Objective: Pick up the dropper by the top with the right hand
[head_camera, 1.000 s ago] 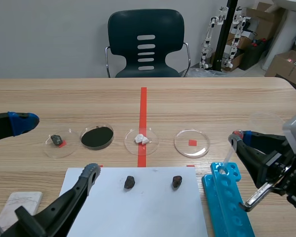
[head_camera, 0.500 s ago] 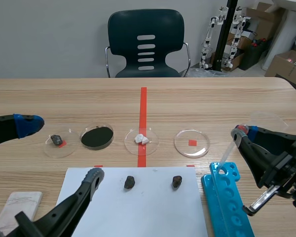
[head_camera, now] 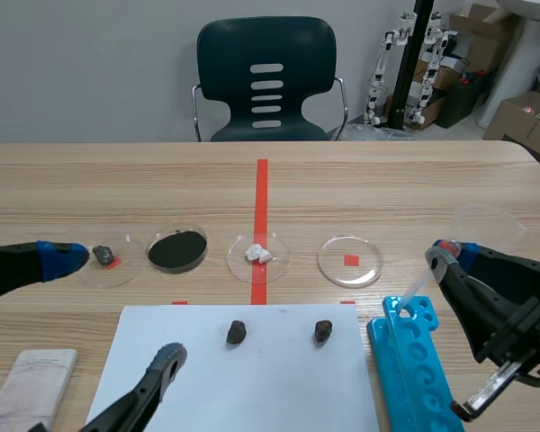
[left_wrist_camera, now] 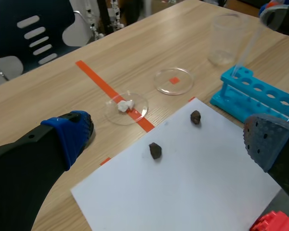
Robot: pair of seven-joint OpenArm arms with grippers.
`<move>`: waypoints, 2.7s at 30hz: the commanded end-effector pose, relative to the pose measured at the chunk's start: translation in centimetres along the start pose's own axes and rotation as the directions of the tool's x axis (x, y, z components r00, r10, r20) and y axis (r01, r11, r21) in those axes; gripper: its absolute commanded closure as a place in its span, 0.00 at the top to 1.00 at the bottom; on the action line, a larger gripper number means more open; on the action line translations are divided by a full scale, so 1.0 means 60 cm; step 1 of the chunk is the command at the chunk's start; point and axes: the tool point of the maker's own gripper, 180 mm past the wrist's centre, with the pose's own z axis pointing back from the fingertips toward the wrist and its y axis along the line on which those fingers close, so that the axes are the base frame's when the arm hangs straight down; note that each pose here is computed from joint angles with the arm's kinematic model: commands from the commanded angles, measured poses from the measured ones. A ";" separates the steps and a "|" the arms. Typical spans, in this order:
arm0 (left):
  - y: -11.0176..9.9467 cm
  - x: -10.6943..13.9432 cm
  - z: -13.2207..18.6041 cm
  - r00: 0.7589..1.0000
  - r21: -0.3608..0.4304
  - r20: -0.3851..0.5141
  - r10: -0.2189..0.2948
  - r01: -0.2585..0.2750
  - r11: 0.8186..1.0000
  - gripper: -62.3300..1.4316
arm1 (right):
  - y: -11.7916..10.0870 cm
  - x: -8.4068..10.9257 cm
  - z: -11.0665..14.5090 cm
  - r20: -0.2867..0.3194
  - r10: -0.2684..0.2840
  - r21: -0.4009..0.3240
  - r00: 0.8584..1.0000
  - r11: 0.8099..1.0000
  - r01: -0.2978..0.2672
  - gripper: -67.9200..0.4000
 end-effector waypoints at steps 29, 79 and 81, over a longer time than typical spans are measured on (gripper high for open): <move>0.000 -0.053 0.003 0.996 -0.222 0.038 0.085 -0.074 0.972 1.00 | -0.020 0.067 0.026 0.104 0.075 0.039 0.992 0.996 -0.079 0.02; 0.015 0.011 0.027 0.937 -0.240 0.282 0.206 -0.139 0.961 1.00 | -0.043 0.163 -0.020 -0.017 -0.050 0.030 0.999 0.998 0.050 0.01; 0.015 0.011 0.027 0.937 -0.240 0.283 0.206 -0.139 0.961 1.00 | -0.043 0.163 -0.020 -0.017 -0.050 0.030 0.999 0.998 0.050 0.01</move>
